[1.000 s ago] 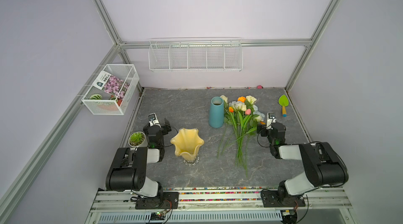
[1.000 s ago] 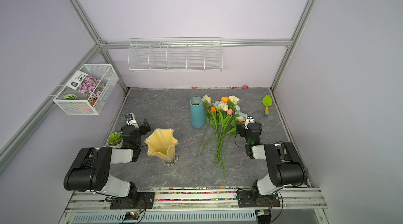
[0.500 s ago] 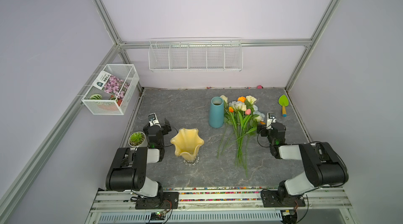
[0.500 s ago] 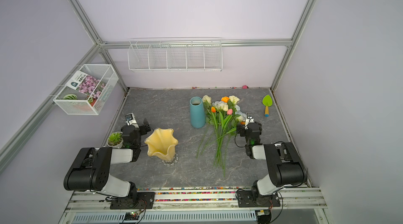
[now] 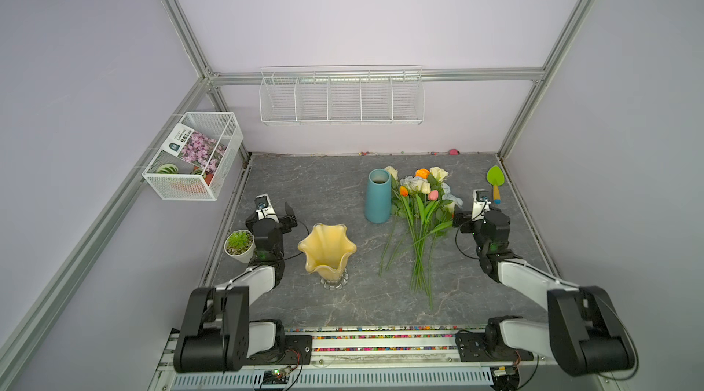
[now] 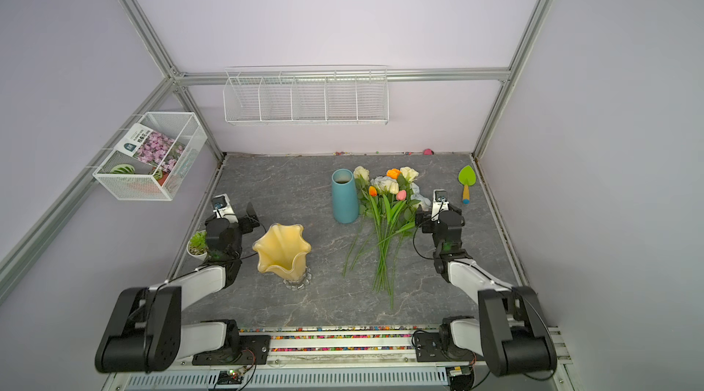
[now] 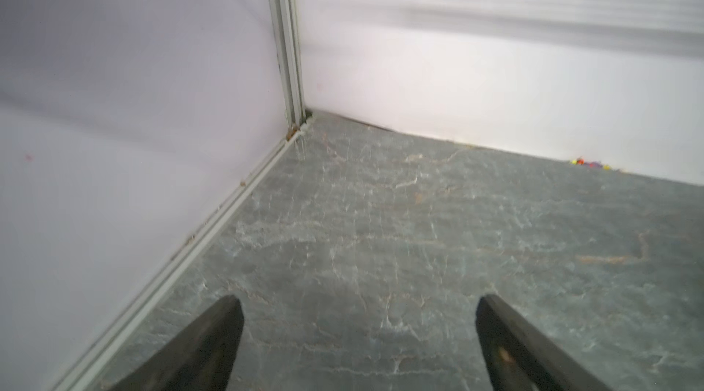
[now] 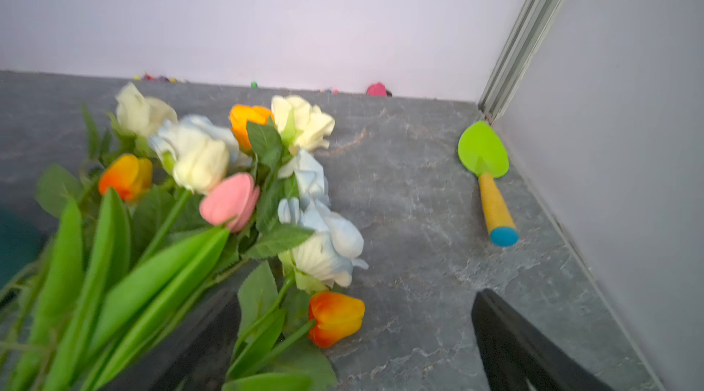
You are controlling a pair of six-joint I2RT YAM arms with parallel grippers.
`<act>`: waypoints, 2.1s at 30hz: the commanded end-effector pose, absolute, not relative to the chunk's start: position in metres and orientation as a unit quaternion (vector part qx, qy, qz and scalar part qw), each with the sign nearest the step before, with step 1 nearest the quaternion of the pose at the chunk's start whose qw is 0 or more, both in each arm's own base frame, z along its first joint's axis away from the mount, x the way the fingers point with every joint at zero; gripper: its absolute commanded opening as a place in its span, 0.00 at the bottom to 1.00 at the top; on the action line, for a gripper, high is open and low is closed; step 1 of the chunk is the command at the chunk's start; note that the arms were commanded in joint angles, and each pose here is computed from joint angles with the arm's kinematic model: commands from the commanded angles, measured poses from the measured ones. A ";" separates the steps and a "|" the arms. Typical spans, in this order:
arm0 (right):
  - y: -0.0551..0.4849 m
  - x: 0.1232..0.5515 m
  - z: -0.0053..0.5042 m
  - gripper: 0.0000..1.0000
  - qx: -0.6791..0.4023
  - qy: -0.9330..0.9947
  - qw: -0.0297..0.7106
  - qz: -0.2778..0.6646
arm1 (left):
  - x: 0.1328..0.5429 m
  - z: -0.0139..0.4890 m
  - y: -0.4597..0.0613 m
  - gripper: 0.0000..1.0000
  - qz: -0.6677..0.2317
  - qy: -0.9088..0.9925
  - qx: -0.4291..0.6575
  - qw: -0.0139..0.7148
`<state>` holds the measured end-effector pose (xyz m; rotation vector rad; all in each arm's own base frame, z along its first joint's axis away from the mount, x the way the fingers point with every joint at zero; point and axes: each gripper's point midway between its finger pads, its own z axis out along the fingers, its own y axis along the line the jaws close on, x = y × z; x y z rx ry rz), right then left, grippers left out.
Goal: Arrange the flowers in different vases according to their variety
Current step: Pick up the flower at the center of the board.
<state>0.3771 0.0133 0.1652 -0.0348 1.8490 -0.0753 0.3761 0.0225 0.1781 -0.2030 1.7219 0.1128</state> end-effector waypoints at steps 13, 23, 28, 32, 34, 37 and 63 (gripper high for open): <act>0.044 0.275 0.201 0.99 0.107 0.856 0.478 0.165 | 0.274 0.247 -0.019 1.00 -0.188 0.732 -0.177 0.631; 0.066 0.254 0.170 0.90 0.151 0.866 0.405 0.252 | 0.240 0.261 -0.016 1.00 -0.240 0.685 -0.207 0.657; 0.094 0.272 0.153 0.71 0.161 0.869 0.336 0.325 | 0.238 0.230 0.000 1.00 -0.199 0.713 -0.261 0.619; 0.106 0.292 0.138 0.66 0.181 0.871 0.289 0.354 | 0.238 0.220 0.005 1.00 -0.194 0.715 -0.286 0.607; 0.110 0.301 0.130 0.65 0.187 0.874 0.273 0.356 | 0.239 0.208 0.009 1.00 -0.188 0.720 -0.309 0.591; 0.115 0.315 0.120 0.62 0.197 0.875 0.254 0.362 | 0.243 0.194 0.014 1.00 -0.170 0.733 -0.333 0.567; 0.136 0.343 0.055 0.42 0.248 0.885 0.199 0.339 | 0.292 0.141 0.005 1.00 -0.155 0.805 -0.342 0.460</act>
